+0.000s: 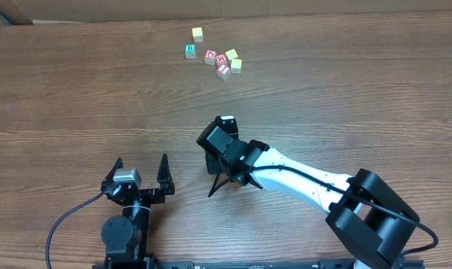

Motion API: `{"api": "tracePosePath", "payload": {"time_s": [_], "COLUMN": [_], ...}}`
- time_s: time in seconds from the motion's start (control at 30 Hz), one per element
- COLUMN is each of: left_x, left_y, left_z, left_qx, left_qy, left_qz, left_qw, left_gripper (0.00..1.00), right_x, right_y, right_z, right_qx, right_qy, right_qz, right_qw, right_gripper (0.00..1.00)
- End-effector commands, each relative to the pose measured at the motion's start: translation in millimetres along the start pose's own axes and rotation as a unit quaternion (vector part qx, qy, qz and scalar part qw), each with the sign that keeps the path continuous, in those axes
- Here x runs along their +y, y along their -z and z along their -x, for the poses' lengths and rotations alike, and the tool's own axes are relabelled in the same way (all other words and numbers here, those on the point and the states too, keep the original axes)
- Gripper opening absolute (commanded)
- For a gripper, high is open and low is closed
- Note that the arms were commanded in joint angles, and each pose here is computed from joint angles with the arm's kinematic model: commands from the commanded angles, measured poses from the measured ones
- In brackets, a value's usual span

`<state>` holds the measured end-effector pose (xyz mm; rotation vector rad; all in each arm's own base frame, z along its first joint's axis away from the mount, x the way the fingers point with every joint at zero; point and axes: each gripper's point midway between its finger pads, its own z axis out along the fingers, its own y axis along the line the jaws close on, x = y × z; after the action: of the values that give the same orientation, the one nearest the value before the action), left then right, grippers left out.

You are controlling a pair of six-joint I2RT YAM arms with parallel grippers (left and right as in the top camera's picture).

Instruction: Flip 4 blocks

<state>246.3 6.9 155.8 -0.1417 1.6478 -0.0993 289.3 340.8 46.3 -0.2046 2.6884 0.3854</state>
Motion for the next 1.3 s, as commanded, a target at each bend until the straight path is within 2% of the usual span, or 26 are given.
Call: {"api": "tracePosePath", "payload": {"time_s": [0.0,0.2,0.67,1.17,1.27], "left_x": [-0.1,-0.1,-0.1,-0.1,-0.1], "left_y": [0.2,0.3,0.3,0.3,0.3], "left_z": [-0.3,-0.2,-0.2,-0.2,-0.2], "left_qx": [-0.002,-0.002,-0.002,-0.002,-0.002], "left_qy": [-0.011,-0.011,-0.011,-0.011,-0.011], "left_qz": [0.0,0.0,0.0,0.0,0.0], "left_qw": [1.0,1.0,1.0,1.0,1.0], "left_gripper": [1.0,1.0,1.0,1.0,1.0], "right_x": [5.1,-2.3,-16.3,-2.5,17.5], "right_y": [3.2,-14.3,-13.4,-3.3,21.6], "right_z": [11.7,0.9,6.3,19.6,36.3], "right_qx": [-0.026,-0.008,-0.027,-0.042,-0.057], "right_qy": [0.004,0.015,0.027,0.024,0.045], "right_qz": [-0.003,-0.02,-0.058,-0.034,0.004], "right_qw": [1.0,1.0,0.998,0.998,0.997], "right_gripper": [0.04,0.04,0.04,0.05,0.14]}}
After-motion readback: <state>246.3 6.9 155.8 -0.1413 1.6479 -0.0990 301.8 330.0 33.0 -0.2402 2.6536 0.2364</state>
